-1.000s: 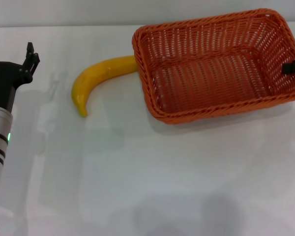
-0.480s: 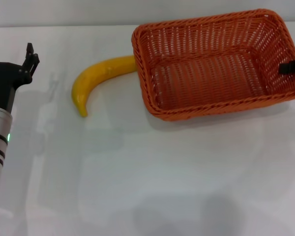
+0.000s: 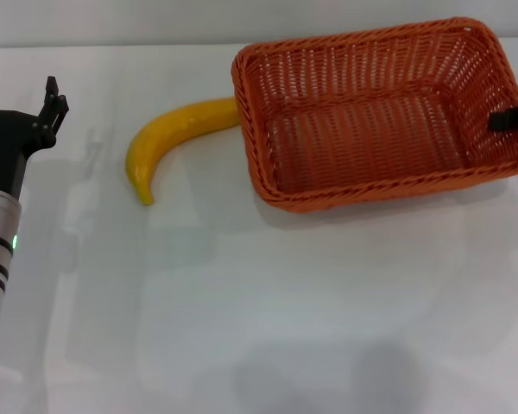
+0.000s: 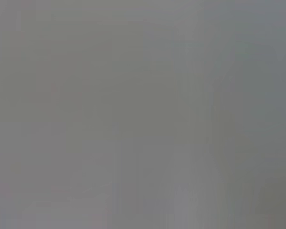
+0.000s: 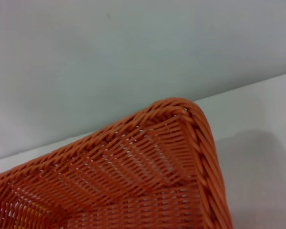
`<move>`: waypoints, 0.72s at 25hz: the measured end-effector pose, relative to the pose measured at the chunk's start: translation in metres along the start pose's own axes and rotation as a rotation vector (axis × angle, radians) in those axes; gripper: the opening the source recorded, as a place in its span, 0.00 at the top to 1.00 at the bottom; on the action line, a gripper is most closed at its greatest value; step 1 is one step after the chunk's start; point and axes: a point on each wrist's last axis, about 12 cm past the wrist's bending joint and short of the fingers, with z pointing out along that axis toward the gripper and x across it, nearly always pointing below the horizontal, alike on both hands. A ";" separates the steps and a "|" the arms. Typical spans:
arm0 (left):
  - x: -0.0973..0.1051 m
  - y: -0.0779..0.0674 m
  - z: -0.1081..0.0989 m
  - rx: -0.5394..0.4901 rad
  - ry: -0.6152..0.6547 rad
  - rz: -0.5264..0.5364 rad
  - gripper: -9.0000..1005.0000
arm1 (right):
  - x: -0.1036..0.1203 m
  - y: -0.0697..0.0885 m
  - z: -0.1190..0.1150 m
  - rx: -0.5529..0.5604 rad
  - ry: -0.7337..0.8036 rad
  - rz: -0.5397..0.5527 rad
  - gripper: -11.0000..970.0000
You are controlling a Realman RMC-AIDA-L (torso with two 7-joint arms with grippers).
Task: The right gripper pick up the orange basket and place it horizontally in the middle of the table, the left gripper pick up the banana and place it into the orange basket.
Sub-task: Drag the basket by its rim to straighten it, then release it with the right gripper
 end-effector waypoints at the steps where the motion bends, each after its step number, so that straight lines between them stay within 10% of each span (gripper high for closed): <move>1: 0.000 0.000 0.000 0.000 0.000 0.000 0.12 | -0.001 0.001 0.000 -0.004 -0.004 0.000 0.78; 18: 0.000 0.002 0.001 -0.001 -0.003 0.013 0.12 | -0.004 0.004 0.000 -0.030 -0.025 -0.006 0.73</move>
